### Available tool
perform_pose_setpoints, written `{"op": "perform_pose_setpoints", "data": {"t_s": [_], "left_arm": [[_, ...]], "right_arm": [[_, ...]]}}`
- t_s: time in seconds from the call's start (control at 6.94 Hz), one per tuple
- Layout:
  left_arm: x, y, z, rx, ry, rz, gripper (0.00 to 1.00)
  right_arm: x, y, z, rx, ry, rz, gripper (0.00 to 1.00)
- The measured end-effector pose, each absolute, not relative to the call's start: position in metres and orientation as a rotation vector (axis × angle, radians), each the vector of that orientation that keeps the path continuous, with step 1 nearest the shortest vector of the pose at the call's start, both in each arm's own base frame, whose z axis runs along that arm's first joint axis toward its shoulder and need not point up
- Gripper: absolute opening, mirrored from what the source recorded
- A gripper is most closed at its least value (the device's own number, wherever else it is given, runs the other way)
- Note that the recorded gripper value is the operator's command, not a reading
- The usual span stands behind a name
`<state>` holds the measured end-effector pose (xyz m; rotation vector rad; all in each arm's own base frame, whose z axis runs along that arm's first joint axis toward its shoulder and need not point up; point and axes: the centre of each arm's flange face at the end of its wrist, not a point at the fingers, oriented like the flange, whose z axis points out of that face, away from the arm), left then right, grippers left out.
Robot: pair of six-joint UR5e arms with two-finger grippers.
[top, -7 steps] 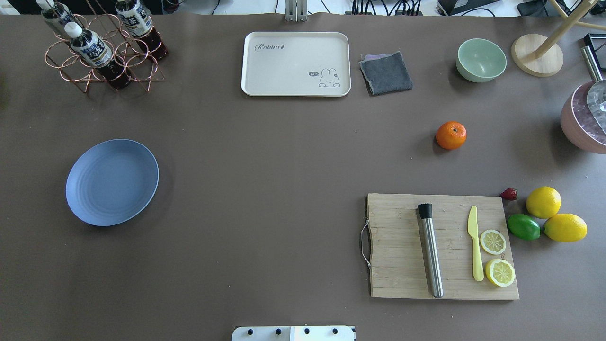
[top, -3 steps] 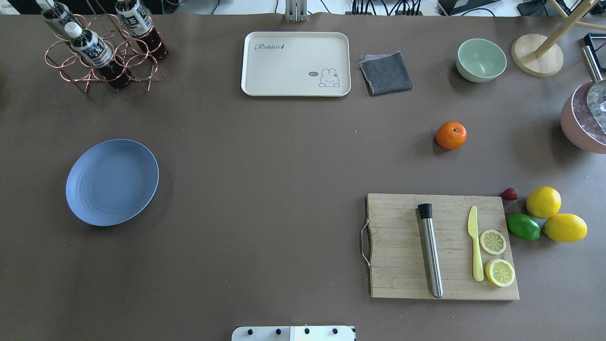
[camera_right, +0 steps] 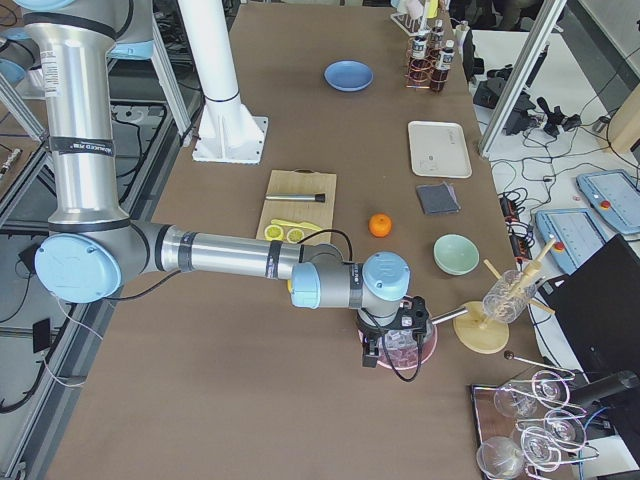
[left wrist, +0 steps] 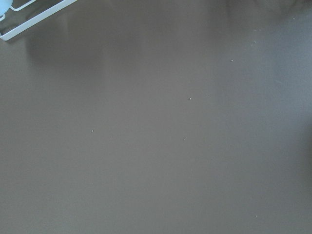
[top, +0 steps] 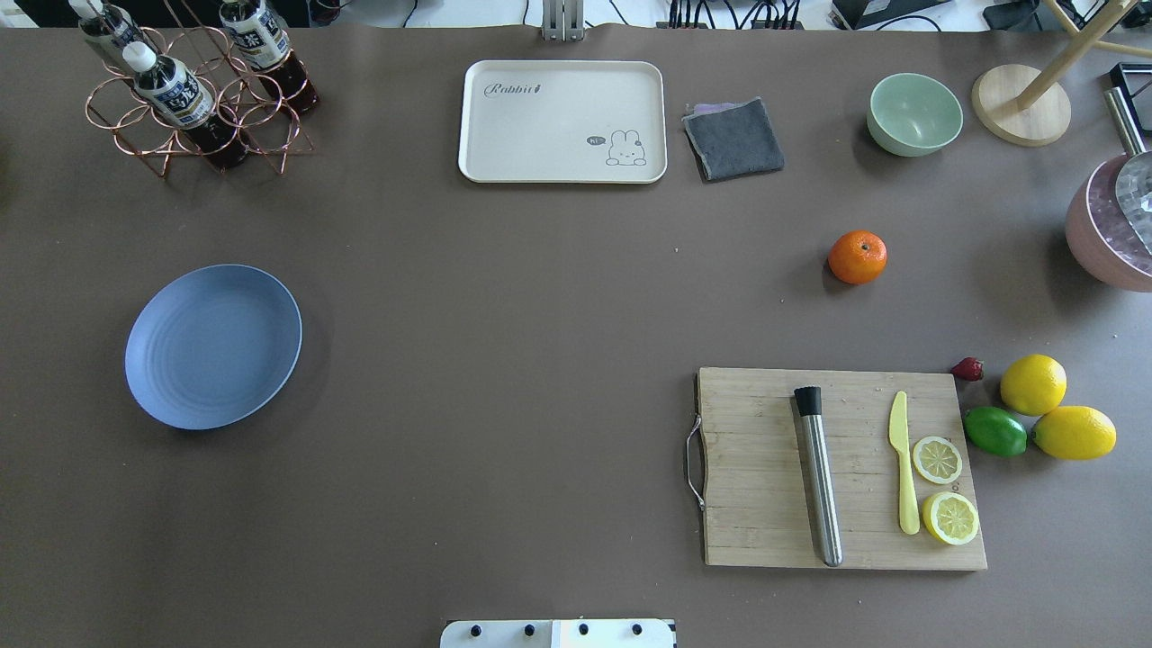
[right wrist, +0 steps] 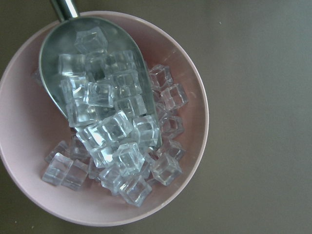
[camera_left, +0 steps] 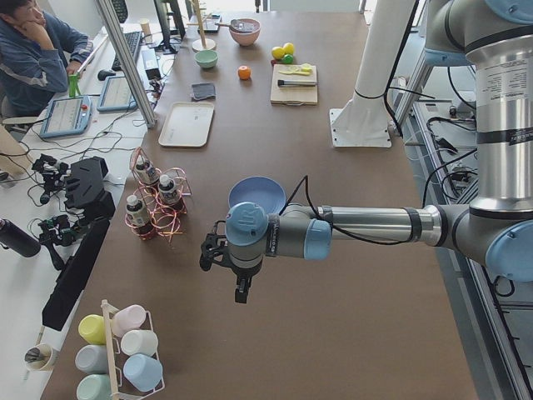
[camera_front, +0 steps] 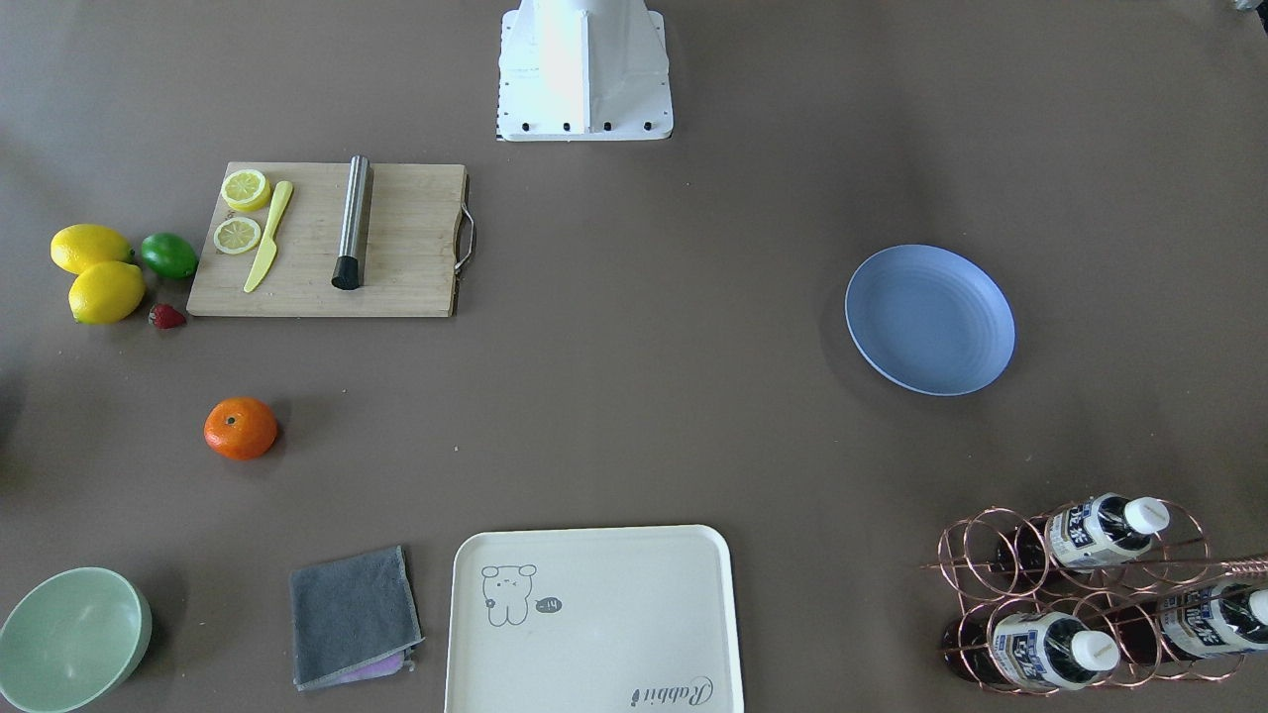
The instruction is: Pick orange to plate
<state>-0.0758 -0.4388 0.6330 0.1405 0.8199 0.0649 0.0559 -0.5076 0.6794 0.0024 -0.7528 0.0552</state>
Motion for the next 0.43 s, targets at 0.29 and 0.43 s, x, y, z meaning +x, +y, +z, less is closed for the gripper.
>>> {"op": "perform_pose_setpoints", "data": {"t_s": [0.29,0.43], "left_arm": [[-0.076,-0.448,0.611,0.182,0.819,0.079,0.98],[-0.076,-0.457,0.602,0.21,0.817,0.09,0.98]], "right_arm": [[0.056,-0.509,0.673,0.014,-0.754,0.051,1.0],[0.056,-0.51,0.67,0.021,-0.754,0.049,1.0]]}}
